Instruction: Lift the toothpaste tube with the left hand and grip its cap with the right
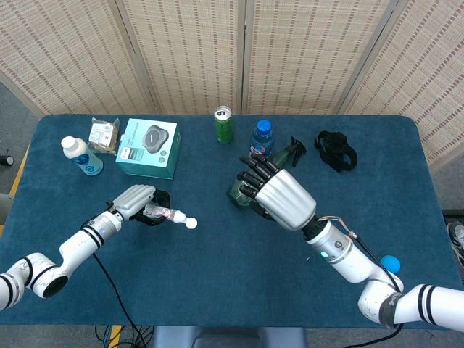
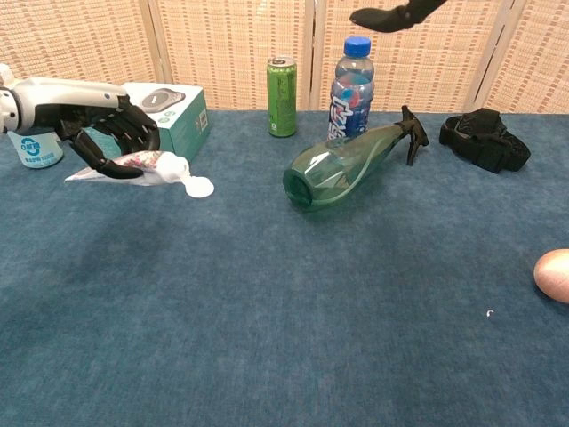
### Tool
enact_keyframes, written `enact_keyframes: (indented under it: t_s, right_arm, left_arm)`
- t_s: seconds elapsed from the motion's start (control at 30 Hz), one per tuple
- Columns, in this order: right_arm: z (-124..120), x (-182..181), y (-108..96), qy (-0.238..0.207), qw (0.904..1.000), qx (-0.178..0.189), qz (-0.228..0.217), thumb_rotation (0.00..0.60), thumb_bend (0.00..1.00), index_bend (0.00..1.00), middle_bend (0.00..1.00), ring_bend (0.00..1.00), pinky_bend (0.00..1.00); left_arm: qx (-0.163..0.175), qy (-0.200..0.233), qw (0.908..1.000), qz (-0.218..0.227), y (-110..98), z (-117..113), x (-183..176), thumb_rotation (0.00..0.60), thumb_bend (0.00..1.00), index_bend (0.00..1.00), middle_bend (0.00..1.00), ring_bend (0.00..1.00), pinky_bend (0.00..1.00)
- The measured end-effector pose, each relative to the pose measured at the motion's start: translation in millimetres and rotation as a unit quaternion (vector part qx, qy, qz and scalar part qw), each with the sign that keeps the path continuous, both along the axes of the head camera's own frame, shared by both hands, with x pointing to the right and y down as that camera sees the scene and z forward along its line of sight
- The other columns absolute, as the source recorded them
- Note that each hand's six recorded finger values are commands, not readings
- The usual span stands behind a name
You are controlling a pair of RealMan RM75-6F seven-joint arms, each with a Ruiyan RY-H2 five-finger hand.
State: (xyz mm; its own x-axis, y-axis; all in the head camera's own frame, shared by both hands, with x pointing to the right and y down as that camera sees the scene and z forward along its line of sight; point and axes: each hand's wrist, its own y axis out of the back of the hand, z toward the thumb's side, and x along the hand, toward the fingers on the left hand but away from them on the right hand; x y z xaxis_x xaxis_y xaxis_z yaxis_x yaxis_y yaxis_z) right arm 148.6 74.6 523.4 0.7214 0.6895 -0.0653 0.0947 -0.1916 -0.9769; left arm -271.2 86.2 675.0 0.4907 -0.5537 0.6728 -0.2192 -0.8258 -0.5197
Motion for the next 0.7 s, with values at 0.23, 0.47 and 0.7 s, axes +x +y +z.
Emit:
enact_keyframes:
  t_s: [0.23,0.47,0.7]
  right_arm:
    - [1.7,23.6,1.0,0.012,0.9996,-0.008,0.024,0.6,0.24,0.62,0.4,0.15,0.2]
    - [1.2,41.7,-1.1,0.018,0.9988,-0.011,0.045,0.6,0.24,0.62,0.39,0.15,0.2]
    - [0.8,65.9,-2.5,0.038,0.9967,-0.011,0.072,0.6,0.24,0.61,0.4,0.15,0.2]
  left_arm:
    - [0.035,-0.078,0.9962,0.014,14.0,26.5,-4.8,0.6,0.45,0.47,0.53,0.33,0.34]
    - [0.025,-0.125,0.9918,0.008,23.7,43.2,-13.3,0.6,0.45,0.3,0.4,0.23,0.32]
    - [0.016,-0.143,0.9895,-0.001,27.5,35.9,-26.0,0.6,0.45,0.2,0.3,0.17,0.27]
